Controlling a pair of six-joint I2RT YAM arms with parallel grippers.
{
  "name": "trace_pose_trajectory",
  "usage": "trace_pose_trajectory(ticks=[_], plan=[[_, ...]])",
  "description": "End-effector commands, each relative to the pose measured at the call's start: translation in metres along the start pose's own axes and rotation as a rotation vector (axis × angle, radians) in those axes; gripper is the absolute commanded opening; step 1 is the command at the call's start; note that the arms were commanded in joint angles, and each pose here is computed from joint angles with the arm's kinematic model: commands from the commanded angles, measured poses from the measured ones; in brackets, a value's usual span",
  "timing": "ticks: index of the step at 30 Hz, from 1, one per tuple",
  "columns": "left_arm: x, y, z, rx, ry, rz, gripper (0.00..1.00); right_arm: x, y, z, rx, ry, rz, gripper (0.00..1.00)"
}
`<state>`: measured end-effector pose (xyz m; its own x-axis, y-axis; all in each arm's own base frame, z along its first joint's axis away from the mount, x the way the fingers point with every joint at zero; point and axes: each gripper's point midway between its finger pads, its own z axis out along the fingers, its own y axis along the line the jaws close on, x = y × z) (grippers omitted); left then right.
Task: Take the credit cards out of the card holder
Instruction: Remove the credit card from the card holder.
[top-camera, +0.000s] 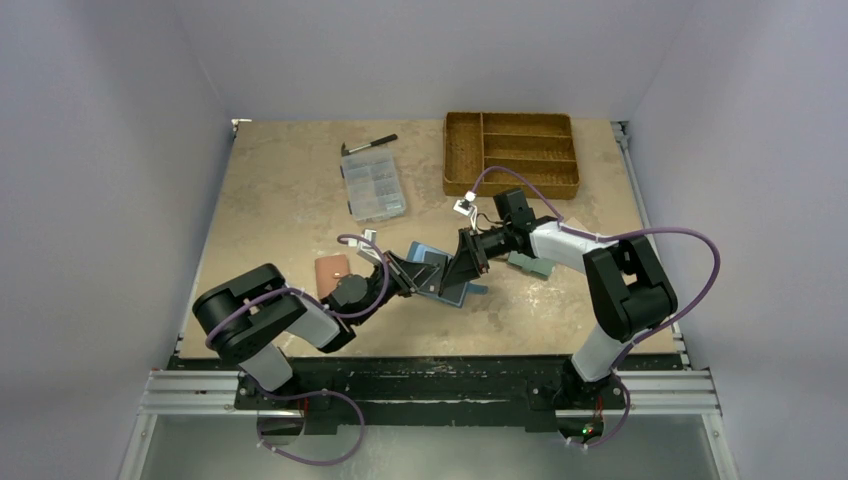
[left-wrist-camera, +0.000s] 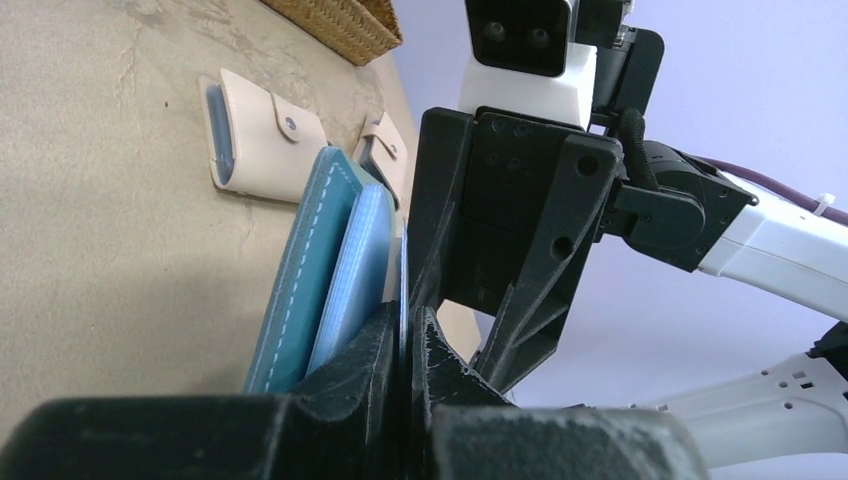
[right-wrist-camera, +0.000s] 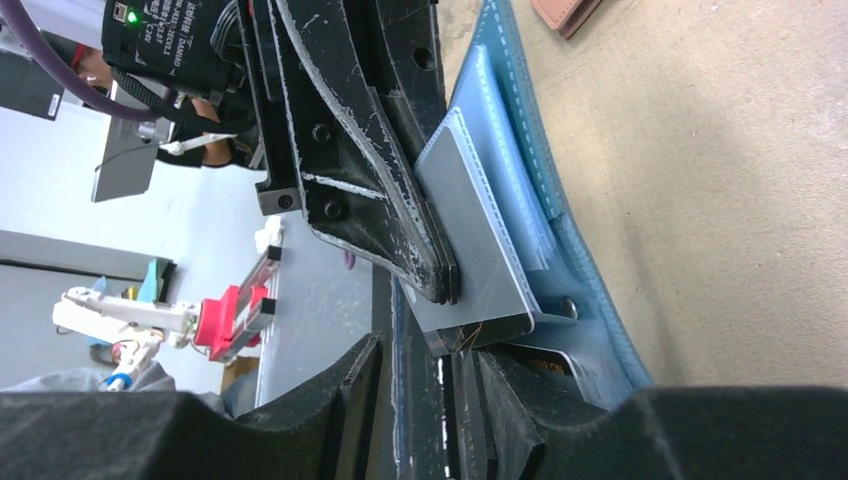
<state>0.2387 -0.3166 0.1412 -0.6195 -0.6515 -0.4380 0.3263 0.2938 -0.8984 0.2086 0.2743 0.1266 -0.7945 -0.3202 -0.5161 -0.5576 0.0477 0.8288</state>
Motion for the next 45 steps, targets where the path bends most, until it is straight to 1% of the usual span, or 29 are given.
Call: trace_pose_trajectory(ticks=[1, 5, 6, 9, 11, 14, 17, 20, 23, 25, 31, 34, 39, 45], plan=[[-0.016, -0.045, 0.002, 0.167, -0.075, -0.067, 0.0, -0.009, 0.005, -0.002, -0.033, -0.016, -0.017, 0.4], [-0.015, -0.046, 0.002, 0.172, -0.078, -0.075, 0.0, -0.008, 0.003, -0.002, -0.035, -0.018, -0.001, 0.32], [-0.016, -0.046, 0.001, 0.174, -0.079, -0.076, 0.0, -0.009, 0.003, -0.002, -0.036, -0.018, 0.002, 0.29], [-0.016, -0.045, 0.0, 0.171, -0.08, -0.076, 0.0, -0.009, 0.001, -0.004, -0.039, -0.022, 0.009, 0.14], [-0.016, -0.043, -0.002, 0.165, -0.083, -0.077, 0.0, -0.009, 0.001, -0.005, -0.047, -0.024, 0.012, 0.01], [-0.015, -0.04, -0.004, 0.157, -0.079, -0.077, 0.01, -0.01, 0.0, -0.007, -0.046, -0.029, 0.009, 0.0], [-0.014, -0.036, -0.008, 0.15, -0.065, -0.082, 0.17, -0.01, -0.003, -0.009, -0.031, -0.036, 0.009, 0.0], [-0.011, -0.031, -0.011, 0.154, -0.028, -0.089, 0.29, -0.011, -0.007, -0.01, -0.014, -0.042, 0.011, 0.0], [-0.009, -0.027, -0.016, 0.163, 0.004, -0.091, 0.39, -0.009, -0.012, -0.011, 0.005, -0.042, 0.013, 0.0], [-0.007, -0.025, -0.02, 0.173, 0.024, -0.094, 0.41, -0.008, -0.015, -0.011, 0.02, -0.042, 0.014, 0.0], [-0.007, -0.012, -0.03, 0.17, 0.045, -0.1, 0.41, -0.003, -0.029, -0.01, 0.069, -0.03, 0.036, 0.0], [-0.003, -0.003, -0.031, 0.147, 0.066, -0.111, 0.38, 0.0, -0.035, -0.01, 0.081, -0.016, 0.043, 0.0], [0.0, 0.0, -0.031, 0.146, 0.084, -0.1, 0.32, 0.006, -0.045, -0.009, 0.103, 0.002, 0.053, 0.0], [0.002, 0.004, -0.03, 0.139, 0.097, -0.1, 0.21, 0.009, -0.051, -0.008, 0.111, 0.014, 0.068, 0.0]])
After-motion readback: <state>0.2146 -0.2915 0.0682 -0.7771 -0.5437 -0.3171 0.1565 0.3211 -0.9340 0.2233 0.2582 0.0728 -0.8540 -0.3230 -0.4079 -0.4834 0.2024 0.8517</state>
